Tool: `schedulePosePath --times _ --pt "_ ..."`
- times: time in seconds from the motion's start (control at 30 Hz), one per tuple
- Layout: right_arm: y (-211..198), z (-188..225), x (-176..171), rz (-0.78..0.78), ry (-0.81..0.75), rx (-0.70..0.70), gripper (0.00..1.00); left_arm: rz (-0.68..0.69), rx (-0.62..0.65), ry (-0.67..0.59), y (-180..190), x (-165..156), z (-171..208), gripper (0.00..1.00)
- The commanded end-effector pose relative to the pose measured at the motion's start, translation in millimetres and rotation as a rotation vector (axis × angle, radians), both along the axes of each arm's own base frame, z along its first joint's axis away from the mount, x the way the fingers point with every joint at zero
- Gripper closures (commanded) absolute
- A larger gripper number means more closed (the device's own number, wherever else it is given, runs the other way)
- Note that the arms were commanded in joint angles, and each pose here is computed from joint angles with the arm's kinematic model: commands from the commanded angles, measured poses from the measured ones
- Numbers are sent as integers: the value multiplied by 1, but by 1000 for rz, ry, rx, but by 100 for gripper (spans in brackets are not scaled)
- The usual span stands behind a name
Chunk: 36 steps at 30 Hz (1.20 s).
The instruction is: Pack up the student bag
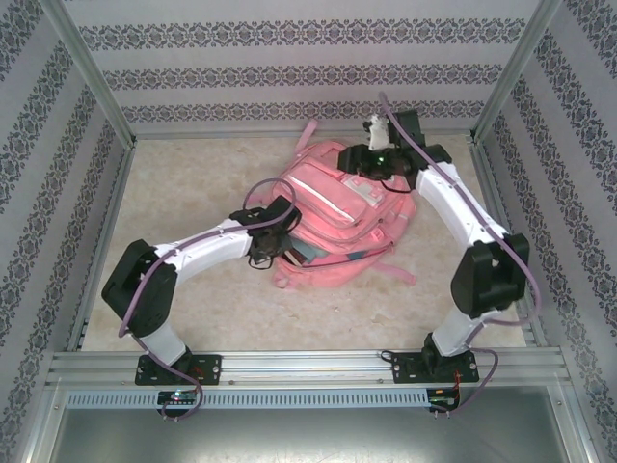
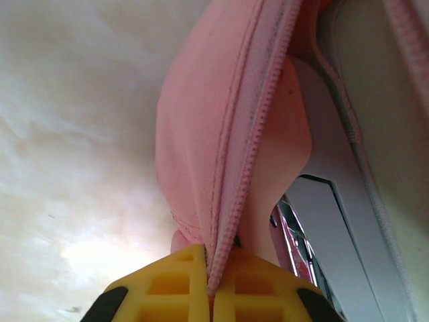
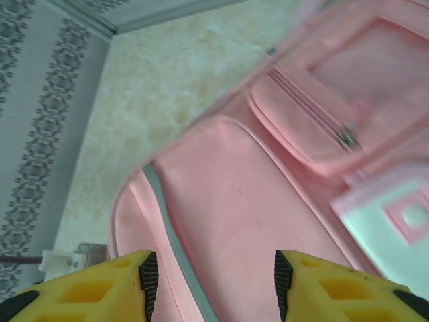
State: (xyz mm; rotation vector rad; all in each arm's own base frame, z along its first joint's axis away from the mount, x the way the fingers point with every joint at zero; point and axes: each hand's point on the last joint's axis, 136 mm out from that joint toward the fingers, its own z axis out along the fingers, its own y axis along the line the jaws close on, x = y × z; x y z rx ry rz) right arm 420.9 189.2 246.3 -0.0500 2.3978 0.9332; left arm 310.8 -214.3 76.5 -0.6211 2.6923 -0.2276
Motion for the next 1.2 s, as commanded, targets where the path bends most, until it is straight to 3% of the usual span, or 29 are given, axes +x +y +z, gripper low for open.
schedulePosePath --times 0.0,0.2,0.27,0.33,0.5,0.53,0.6,0.73,0.87,0.97,1.17 --pt "-28 9 -19 -102 -32 -30 49 17 -161 -94 -57 19 19 100" --pt "-50 -23 -68 -164 35 -49 49 -142 -165 -83 -124 3 22 100" --pt "-52 -33 -80 -179 57 -35 49 -170 -135 -81 -126 -4 24 93" --pt "-55 -43 -90 -195 81 -36 50 -169 -93 -59 -113 -11 22 76" --pt "-56 -62 -104 -237 122 -4 50 -166 -29 -46 -74 -35 25 60" --pt "-54 -66 -106 -240 127 -1 50 -170 -20 -50 -66 -40 28 48" --pt "-50 -71 -108 -240 138 -2 50 -159 24 -61 -45 -48 38 37" --pt "-36 -78 -113 -225 151 -12 50 -188 113 -122 -6 -51 67 35" --pt "-18 -88 -120 -206 161 -41 50 -235 106 -160 18 -25 91 35" --pt "-8 -97 -125 -194 177 -55 51 -279 10 -171 16 10 100 33" --pt "-28 -123 -135 -263 209 -155 52 -386 -19 -195 -7 88 105 32"
